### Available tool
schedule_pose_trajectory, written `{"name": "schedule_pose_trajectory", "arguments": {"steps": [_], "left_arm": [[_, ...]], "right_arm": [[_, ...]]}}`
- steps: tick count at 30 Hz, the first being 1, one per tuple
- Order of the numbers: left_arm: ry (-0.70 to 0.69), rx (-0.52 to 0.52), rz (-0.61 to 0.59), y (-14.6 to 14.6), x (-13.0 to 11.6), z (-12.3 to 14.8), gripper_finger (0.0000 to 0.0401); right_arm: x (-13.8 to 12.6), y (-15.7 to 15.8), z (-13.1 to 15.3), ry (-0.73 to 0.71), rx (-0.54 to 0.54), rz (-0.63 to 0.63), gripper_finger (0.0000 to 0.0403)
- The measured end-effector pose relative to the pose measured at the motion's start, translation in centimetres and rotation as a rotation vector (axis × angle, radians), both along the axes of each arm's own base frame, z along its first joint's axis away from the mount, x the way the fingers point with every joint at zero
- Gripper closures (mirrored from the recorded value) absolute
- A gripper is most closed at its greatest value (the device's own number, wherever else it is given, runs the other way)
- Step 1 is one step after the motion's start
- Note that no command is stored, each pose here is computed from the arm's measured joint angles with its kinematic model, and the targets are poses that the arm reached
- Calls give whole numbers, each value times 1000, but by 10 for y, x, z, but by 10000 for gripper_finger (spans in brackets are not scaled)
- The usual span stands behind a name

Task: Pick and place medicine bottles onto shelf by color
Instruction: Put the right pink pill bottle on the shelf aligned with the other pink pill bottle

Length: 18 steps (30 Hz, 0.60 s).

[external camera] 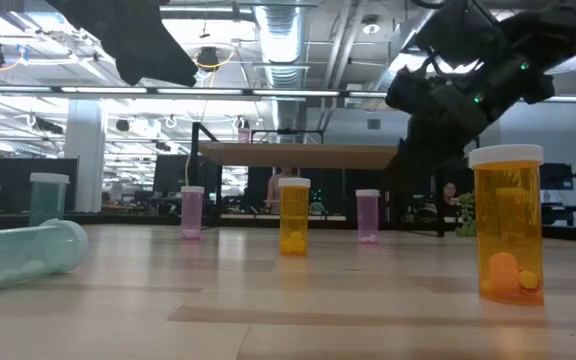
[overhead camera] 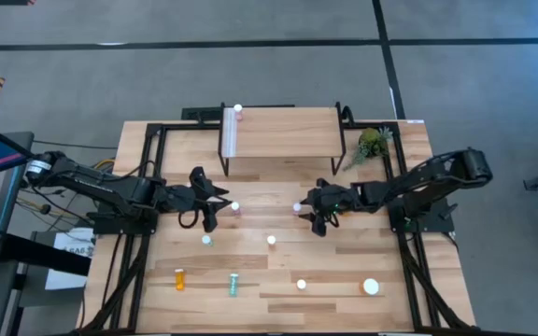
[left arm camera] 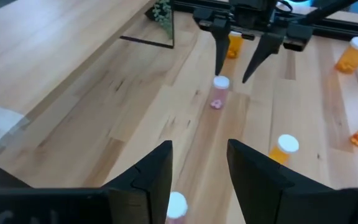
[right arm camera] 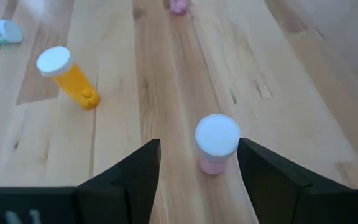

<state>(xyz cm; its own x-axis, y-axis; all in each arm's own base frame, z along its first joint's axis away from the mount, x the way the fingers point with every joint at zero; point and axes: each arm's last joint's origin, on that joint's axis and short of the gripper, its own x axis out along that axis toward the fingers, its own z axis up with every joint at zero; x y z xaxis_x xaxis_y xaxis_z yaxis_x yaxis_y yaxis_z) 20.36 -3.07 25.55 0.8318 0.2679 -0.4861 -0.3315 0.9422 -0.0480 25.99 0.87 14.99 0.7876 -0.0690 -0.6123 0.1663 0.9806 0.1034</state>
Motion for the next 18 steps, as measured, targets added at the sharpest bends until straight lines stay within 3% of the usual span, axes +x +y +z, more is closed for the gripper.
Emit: {"name": "schedule_pose_trajectory", "arguments": {"steps": [18], "left_arm": [[-15,19,19,1,1,1,259]], "right_arm": [[5,-19,7,82,27,3,163]]}}
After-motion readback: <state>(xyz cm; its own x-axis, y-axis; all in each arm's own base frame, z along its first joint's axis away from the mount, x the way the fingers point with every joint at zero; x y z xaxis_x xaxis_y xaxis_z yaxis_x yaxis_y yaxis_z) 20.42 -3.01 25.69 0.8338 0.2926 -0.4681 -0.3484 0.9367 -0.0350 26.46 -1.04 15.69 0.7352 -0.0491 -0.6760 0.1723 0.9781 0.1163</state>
